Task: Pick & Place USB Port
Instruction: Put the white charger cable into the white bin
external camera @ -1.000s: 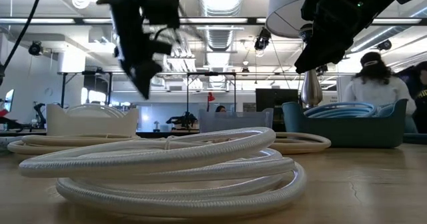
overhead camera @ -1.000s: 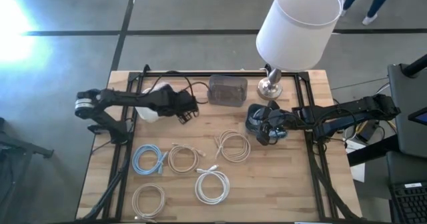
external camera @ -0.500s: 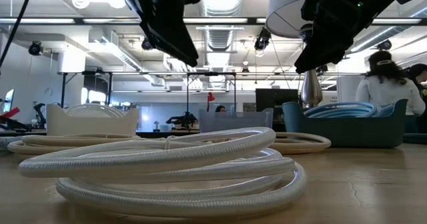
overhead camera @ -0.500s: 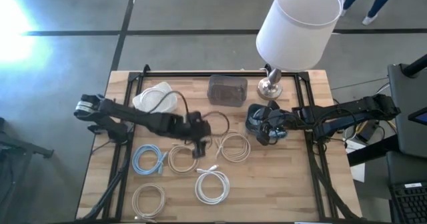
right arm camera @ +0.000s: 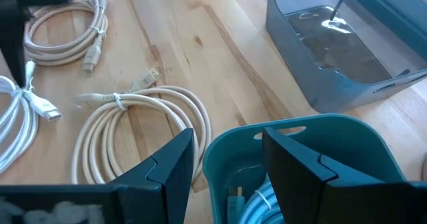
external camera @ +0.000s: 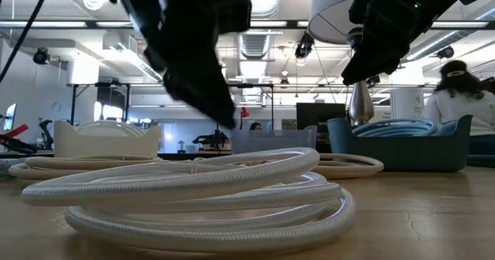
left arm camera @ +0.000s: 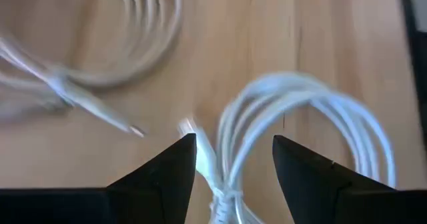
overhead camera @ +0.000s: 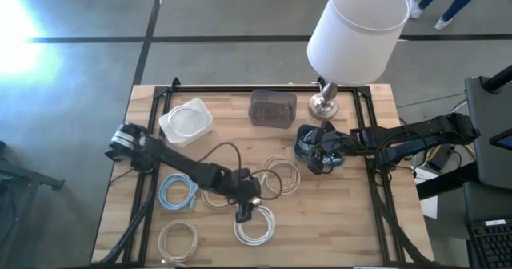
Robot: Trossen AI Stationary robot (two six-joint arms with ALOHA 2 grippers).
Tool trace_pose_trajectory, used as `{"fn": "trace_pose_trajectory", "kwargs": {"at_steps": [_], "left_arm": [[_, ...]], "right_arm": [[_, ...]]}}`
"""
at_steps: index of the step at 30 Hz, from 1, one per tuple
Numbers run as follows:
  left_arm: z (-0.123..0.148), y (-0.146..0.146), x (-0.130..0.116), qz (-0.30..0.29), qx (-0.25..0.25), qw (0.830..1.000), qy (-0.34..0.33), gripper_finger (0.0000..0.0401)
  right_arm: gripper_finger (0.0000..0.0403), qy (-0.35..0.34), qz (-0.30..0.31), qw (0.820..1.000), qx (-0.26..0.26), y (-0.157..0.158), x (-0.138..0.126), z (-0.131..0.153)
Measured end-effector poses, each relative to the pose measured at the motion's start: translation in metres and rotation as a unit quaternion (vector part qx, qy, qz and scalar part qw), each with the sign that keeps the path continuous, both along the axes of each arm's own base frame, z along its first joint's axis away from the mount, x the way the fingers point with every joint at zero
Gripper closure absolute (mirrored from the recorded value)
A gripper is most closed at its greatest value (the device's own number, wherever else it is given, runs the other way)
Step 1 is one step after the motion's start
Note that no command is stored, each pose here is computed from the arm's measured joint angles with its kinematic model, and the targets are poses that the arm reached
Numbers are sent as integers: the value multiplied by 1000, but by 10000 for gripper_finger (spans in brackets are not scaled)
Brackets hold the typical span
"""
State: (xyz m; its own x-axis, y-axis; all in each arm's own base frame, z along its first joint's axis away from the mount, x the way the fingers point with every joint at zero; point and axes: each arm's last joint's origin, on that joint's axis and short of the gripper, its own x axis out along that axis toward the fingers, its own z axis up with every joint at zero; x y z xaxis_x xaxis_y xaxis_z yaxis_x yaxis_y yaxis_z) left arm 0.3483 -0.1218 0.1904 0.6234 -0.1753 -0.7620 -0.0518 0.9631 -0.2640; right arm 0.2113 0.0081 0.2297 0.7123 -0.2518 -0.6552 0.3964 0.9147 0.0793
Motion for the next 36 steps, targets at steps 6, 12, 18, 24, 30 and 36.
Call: {"fn": "trace_pose_trajectory", "kwargs": {"at_steps": [6, 12, 18, 24, 30, 36], "left_arm": [[-30, -12, 5, -20, -27, 999, 43, 199], [-40, -14, 7, -36, 5, 998, 45, 199], [-41, -13, 7, -68, 50, 996, 35, 227], [-42, -8, 8, -65, 67, 995, 34, 339], [-31, -7, 9, -48, 69, 996, 25, 377], [18, -7, 7, -61, 73, 995, -29, 375]], "right_arm": [[232, 0, 0, 1000, 0, 0, 0, 0], [232, 0, 1, 1000, 0, 0, 0, 0], [232, 0, 1, 1000, 1, 0, 0, 0], [232, 0, 1, 1000, 1, 0, 0, 0], [232, 0, 2, 1000, 1, 0, 0, 0], [232, 0, 1, 1000, 1, 0, 0, 0]]}}
